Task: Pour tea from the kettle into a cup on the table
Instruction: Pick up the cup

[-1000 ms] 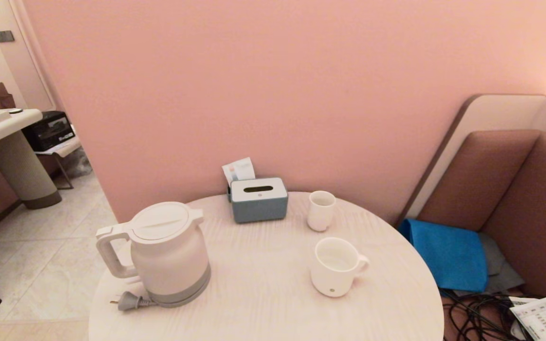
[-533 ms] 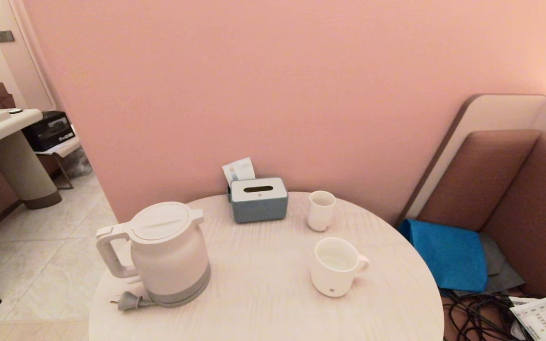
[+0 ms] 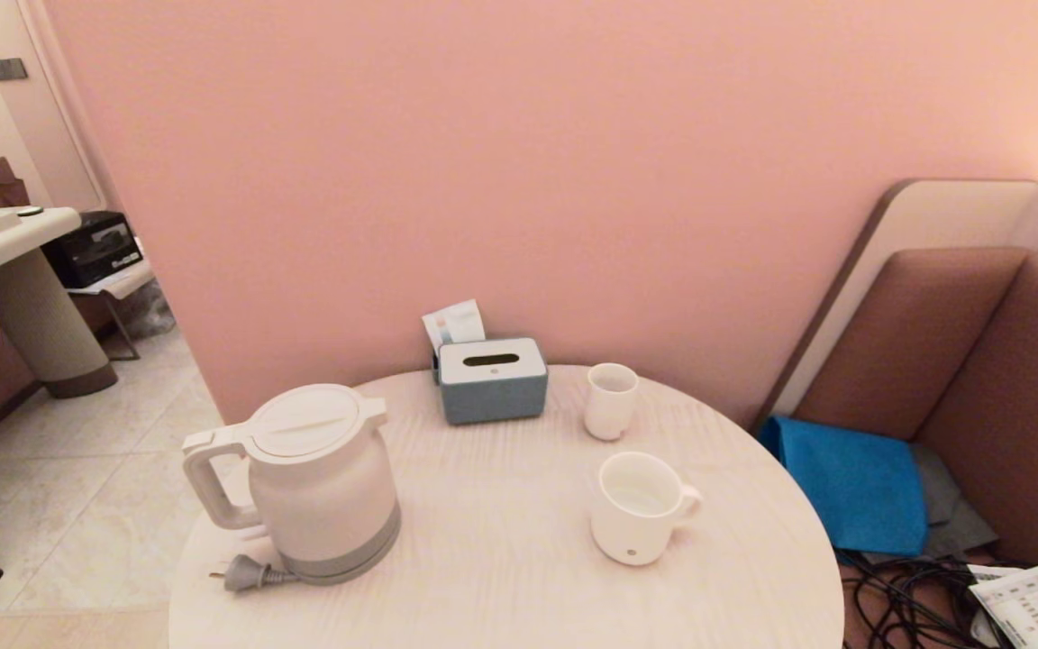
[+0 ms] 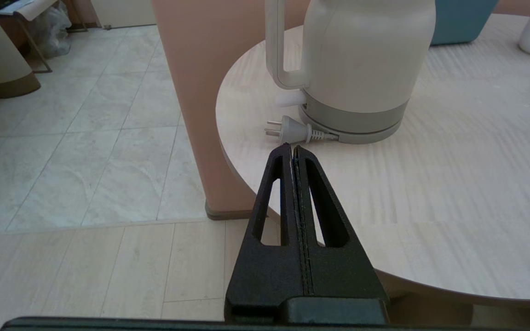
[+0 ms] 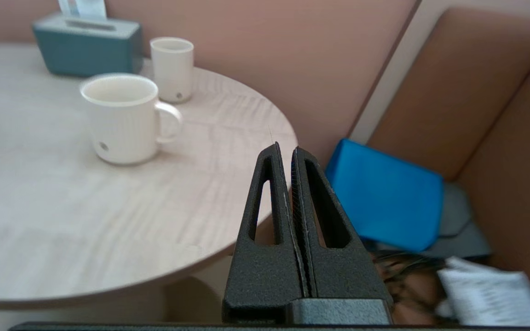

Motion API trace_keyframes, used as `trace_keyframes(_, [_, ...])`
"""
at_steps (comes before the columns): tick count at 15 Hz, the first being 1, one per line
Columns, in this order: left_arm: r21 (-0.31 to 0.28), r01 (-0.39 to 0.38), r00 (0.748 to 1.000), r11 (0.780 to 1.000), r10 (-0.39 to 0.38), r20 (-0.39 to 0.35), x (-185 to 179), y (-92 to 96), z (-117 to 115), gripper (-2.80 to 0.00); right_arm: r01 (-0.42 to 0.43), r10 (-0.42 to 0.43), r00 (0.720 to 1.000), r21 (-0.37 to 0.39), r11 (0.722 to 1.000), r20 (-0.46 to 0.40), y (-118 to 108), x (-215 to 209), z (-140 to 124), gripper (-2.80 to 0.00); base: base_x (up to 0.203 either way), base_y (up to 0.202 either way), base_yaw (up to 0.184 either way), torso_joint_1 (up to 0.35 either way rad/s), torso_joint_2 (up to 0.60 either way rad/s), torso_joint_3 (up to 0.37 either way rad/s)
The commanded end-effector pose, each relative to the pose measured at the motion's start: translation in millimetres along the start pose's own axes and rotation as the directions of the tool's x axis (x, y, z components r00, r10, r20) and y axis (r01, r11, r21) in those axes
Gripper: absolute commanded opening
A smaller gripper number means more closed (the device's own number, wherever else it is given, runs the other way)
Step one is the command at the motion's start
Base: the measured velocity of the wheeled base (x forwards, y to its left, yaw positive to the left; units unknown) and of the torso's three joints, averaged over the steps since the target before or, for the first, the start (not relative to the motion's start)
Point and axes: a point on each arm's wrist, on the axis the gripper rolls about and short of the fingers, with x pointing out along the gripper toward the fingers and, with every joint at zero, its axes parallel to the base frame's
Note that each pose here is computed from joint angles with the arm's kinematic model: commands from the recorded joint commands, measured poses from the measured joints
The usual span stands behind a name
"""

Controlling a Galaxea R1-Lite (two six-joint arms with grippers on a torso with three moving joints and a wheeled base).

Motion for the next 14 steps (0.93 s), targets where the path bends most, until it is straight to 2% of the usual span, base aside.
trace_keyframes(1, [0.0,-0.001,1.0,1.0,0.001,-0.002,0,0.0,0,-2.8,-0.01,0.01,1.0,-0.037,0.999,0.004,0,0,1,-2.8,0.0,0.0,0.0,0.0,0.0,0.0])
trace_keyframes(5, [0.0,-0.001,1.0,1.0,0.001,-0.003,0,0.0,0,-2.8,-0.112,0.114,0.992,-0.045,0.993,0.046,-1,-12,32,-2.8,0.0,0.0,0.0,0.0,0.0,0.0])
trace_keyframes(8, [0.0,-0.001,1.0,1.0,0.001,-0.002,0,0.0,0,-2.8,-0.143,0.142,0.99,-0.031,0.989,-0.017,-3,-11,51,-2.8,0.0,0.0,0.0,0.0,0.0,0.0])
trace_keyframes(11, [0.0,-0.001,1.0,1.0,0.001,-0.002,0,0.0,0,-2.8,-0.141,0.141,0.989,0.014,0.99,-0.042,-6,-3,74,-2.8,0.0,0.0,0.0,0.0,0.0,0.0])
trace_keyframes(14, [0.0,-0.001,1.0,1.0,0.001,-0.002,0,0.0,0,-2.8,-0.107,0.115,0.98,0.057,0.993,-0.165,-10,24,94,-2.8,0.0,0.0,0.0,0.0,0.0,0.0])
